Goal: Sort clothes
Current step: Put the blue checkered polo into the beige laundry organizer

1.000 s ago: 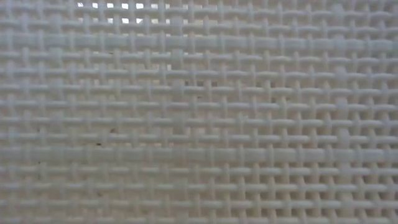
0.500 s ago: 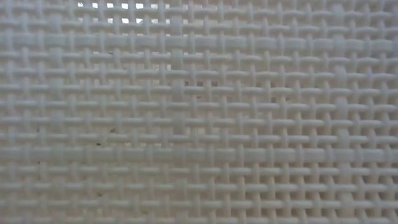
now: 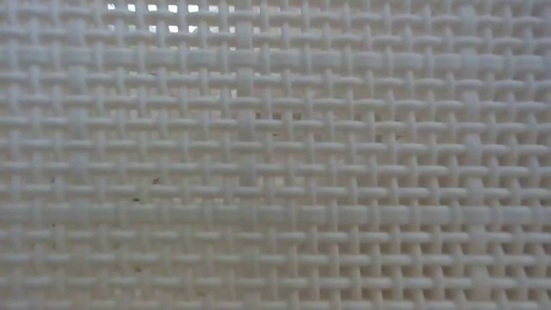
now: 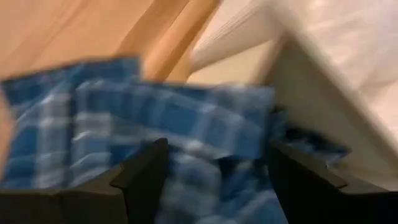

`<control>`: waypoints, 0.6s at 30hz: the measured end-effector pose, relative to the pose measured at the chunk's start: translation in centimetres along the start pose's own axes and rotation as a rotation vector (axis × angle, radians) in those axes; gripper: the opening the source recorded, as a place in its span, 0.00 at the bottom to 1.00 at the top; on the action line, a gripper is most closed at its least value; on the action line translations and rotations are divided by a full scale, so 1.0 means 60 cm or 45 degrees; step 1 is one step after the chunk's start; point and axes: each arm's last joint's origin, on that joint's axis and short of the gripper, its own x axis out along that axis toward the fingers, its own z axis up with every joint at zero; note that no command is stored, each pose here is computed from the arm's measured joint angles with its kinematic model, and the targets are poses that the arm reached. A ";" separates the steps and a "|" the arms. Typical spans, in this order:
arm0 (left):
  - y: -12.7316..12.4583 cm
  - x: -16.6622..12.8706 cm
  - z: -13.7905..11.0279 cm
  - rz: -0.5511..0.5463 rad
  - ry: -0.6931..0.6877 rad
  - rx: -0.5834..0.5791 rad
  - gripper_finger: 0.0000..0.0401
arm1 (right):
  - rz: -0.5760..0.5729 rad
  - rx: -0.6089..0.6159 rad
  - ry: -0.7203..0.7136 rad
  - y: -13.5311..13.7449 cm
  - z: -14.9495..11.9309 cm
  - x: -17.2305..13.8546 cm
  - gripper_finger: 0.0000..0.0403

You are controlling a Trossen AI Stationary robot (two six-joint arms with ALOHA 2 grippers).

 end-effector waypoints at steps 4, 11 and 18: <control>0.029 0.003 0.021 0.025 0.080 -0.067 0.64 | 0.000 0.000 0.000 0.000 0.000 0.000 0.00; 0.062 0.027 0.049 -0.014 0.304 -0.164 0.64 | 0.000 0.000 0.000 0.000 0.000 0.000 0.00; 0.087 0.099 0.052 -0.082 0.620 -0.224 0.64 | 0.000 0.000 0.001 0.000 0.000 0.000 0.00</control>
